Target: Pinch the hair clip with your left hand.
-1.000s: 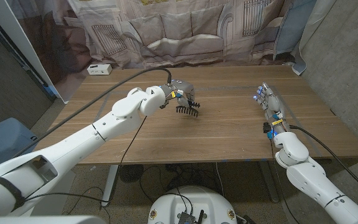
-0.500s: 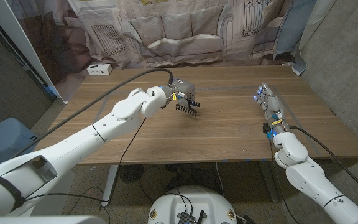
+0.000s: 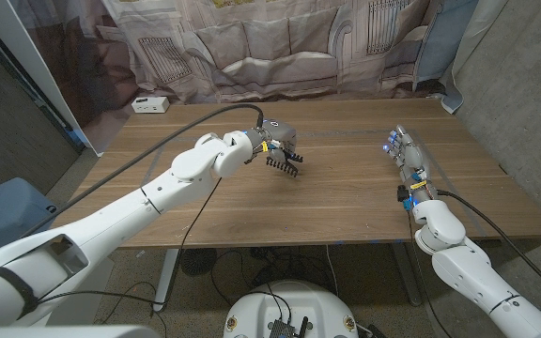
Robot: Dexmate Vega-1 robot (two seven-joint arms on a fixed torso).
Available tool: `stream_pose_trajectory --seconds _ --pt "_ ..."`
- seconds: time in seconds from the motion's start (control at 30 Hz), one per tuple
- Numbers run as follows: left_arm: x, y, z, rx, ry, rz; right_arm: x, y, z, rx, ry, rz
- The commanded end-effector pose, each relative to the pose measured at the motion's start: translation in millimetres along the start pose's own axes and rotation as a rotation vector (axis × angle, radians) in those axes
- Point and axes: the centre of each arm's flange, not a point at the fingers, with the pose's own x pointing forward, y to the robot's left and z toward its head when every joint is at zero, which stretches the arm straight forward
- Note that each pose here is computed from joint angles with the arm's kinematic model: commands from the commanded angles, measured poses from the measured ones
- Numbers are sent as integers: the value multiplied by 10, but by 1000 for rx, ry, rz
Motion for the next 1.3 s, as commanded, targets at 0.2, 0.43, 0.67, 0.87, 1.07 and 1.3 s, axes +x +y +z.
stream_pose_trajectory --seconds 0.2,0.43,0.67,0.87,1.07,1.3 --pt "32 -31 -36 -74 16 -29 -4 -31 38 -5 -3 -2" --pt "47 -35 -52 -87 23 -43 -3 -36 35 -4 -3 -3" --pt "61 -43 -68 -94 29 -51 2 -40 19 -1 0 -4" --pt "74 -36 -79 -93 29 -59 6 -42 8 1 0 -7" --pt "86 -34 -79 -86 29 -68 7 -44 4 3 -2 -10" --pt "94 -25 -89 -84 31 -73 5 -49 2 4 -3 -10"
